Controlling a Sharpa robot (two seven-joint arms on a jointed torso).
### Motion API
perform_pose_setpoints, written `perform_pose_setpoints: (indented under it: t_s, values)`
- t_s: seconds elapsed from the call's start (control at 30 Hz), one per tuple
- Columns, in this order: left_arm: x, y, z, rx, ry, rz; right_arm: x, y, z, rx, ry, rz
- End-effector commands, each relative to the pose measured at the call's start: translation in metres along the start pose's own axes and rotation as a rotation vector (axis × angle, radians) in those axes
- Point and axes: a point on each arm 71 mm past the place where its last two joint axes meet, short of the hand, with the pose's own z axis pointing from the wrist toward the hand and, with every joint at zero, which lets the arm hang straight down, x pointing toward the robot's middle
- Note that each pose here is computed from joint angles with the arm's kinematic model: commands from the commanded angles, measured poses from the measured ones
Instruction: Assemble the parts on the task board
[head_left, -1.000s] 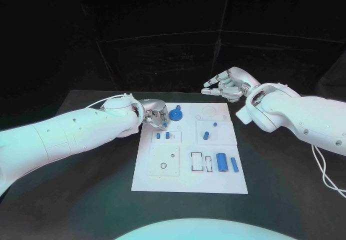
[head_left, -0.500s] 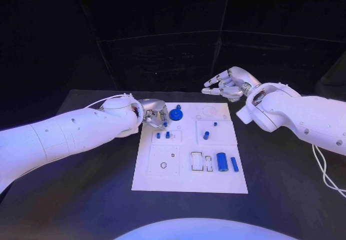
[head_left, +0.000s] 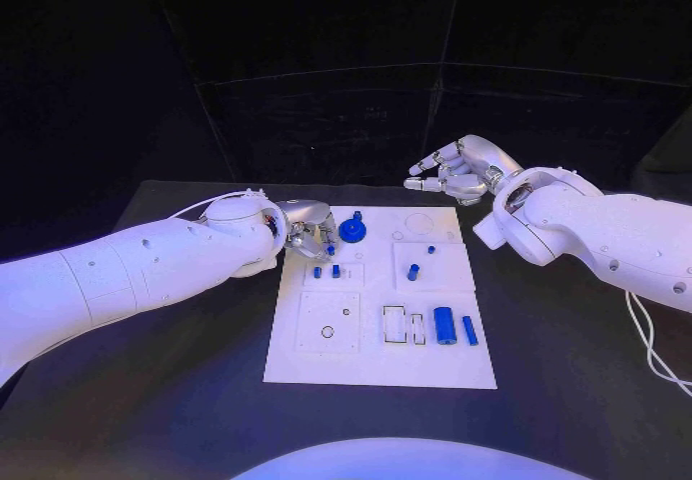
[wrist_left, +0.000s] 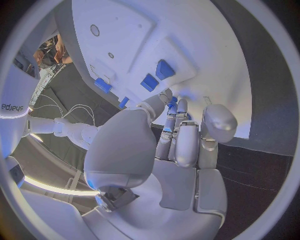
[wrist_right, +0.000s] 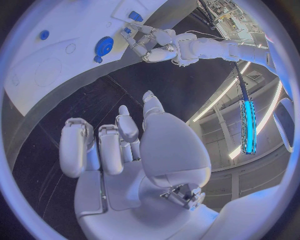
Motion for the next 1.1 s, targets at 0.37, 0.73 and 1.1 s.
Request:
perform_pose_setpoints:
  t_s: [0.37, 0.73, 1.1]
  values:
    - [-0.0031, 0.0055, -0.0008, -0.022, -0.027, -0.013, -0.002, -0.001, 0.0, 0.002, 0.0, 0.0]
    - [-0.0075, 0.0177, -0.0052, -0.045, -0.069, -0.055, -0.001, -0.008, -0.001, 0.036, 0.073, -0.117]
    - [-0.0248, 0.0529, -0.034, -0.05, -0.296, -0.604, -0.003, -0.023, -0.015, 0.008, 0.121, -0.471]
